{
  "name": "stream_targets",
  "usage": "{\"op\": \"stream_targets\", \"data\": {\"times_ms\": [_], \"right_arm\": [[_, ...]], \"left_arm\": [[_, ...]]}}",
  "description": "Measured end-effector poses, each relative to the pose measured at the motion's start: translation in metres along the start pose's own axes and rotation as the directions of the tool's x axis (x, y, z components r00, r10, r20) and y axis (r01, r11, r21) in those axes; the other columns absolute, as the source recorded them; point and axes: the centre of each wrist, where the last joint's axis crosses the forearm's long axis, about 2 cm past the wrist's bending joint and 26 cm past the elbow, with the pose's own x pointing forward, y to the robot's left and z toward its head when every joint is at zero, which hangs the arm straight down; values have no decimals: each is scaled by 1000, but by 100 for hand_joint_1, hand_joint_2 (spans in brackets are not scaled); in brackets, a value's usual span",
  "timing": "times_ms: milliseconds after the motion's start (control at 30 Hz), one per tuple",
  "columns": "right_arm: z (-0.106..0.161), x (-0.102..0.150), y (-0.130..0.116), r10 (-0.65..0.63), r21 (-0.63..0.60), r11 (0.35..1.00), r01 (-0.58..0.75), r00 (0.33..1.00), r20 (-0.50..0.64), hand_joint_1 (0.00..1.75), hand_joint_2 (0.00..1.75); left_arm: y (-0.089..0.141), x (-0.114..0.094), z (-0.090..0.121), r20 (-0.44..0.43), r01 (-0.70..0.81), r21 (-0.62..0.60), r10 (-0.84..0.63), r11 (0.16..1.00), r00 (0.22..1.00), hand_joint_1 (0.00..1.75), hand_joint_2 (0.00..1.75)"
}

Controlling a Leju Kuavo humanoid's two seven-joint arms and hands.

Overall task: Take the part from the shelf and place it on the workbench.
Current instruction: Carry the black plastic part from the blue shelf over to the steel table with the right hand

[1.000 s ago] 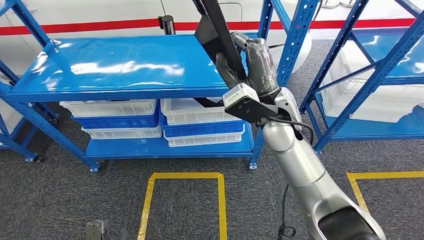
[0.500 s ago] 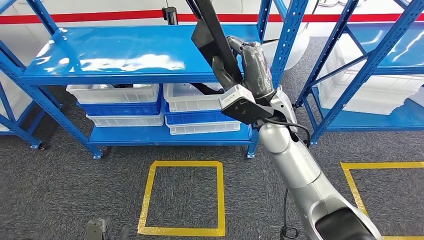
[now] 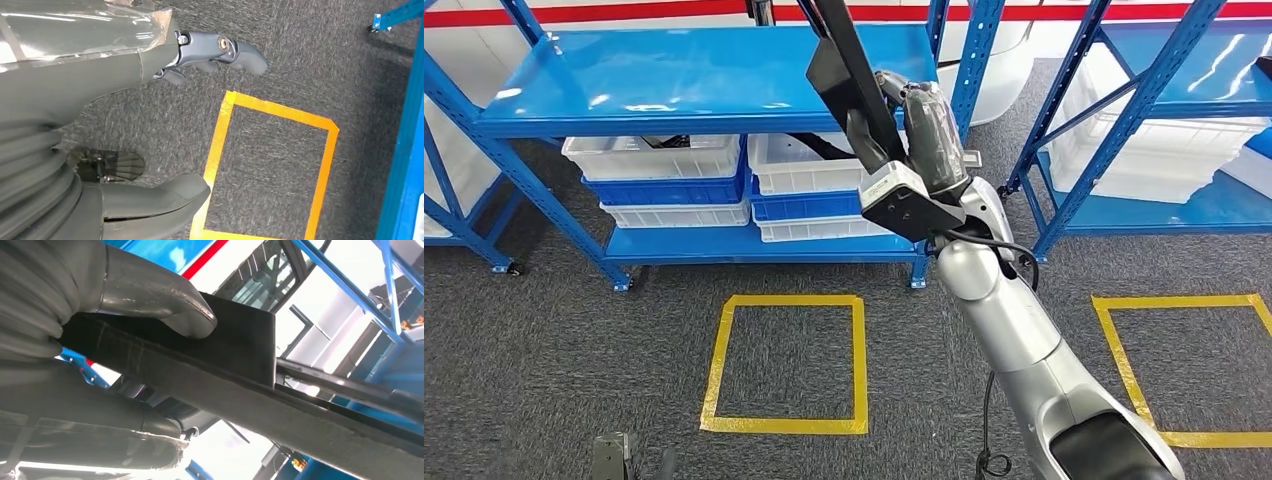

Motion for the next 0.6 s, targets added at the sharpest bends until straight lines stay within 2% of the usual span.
{"op": "stream_targets", "data": {"times_ms": [300,600], "right_arm": [[8,-6,8,17,-2,1000,-17,1000,-22,175,175],[9,-9,5,31,-3,1000,-31,999,-33,175,175]], "left_arm": [[1,2,-2,-2,6,-12,-6,1000,1000,0,175],[-4,9,-8,16,14,-28,-13,1000,1000,0,175]]}}
